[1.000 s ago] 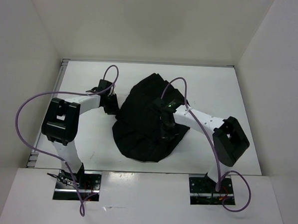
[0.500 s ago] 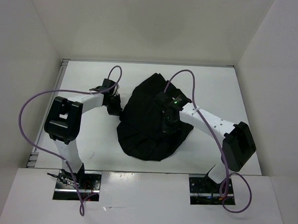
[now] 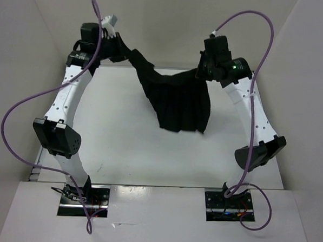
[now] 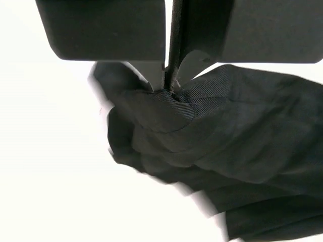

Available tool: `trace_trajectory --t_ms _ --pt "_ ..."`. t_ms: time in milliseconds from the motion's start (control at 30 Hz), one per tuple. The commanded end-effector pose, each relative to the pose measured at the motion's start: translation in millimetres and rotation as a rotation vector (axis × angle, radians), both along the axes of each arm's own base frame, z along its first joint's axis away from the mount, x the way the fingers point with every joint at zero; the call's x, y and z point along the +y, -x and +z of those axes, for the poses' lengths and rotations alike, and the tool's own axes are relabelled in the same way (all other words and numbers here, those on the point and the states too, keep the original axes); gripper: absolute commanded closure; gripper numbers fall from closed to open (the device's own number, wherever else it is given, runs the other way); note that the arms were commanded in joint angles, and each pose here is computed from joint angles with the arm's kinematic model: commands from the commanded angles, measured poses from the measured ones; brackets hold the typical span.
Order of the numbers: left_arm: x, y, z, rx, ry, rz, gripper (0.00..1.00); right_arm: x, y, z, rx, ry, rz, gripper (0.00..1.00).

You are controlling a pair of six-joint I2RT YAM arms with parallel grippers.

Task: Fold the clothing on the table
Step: Flatten the skirt out

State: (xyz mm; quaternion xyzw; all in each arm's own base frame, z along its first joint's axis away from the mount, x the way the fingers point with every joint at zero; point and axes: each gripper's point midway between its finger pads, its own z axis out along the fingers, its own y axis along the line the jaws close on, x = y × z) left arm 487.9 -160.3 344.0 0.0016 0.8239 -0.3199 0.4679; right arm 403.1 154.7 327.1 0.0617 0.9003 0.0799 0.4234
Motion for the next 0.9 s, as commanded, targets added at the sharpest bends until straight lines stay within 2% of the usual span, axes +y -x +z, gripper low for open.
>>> trace_trajectory --t_ms 0,167,200,300,333,400,433,500,533,633,733,867 --pt "-4 9 53 -0.114 0.064 -0.116 1.0 -17 -16 48 -0.126 0.071 -0.04 1.0" --pt "3 45 99 -0.219 0.088 -0.162 1.0 -19 -9 75 -0.172 0.046 -0.039 1.0" --pt "2 51 87 -0.192 0.092 -0.174 1.0 -20 -6 74 -0.168 0.048 -0.038 1.0" --pt "10 82 99 -0.233 0.094 -0.173 1.0 -28 11 76 -0.172 0.046 -0.038 1.0" --pt "11 90 98 -0.231 0.095 -0.173 1.0 -32 29 93 -0.218 0.024 -0.032 1.0" --pt "15 115 99 -0.242 0.082 -0.182 1.0 -36 43 93 -0.234 0.015 -0.016 1.0" --pt "20 130 101 -0.249 0.073 -0.174 1.0 -40 67 113 -0.289 -0.02 0.003 1.0" --pt "22 148 109 -0.268 0.07 -0.188 1.0 -45 85 110 -0.293 -0.03 0.016 1.0" --pt "24 166 118 -0.285 0.07 -0.188 1.0 -55 106 125 -0.34 -0.06 0.009 1.0" --pt "21 207 137 -0.327 0.077 -0.226 1.0 -61 142 120 -0.334 -0.086 0.055 1.0" --pt "20 236 143 -0.348 0.078 -0.239 1.0 -63 156 105 -0.289 -0.08 0.077 1.0" --pt "23 220 105 -0.247 0.096 -0.198 1.0 -55 145 75 -0.215 -0.053 0.101 1.0"
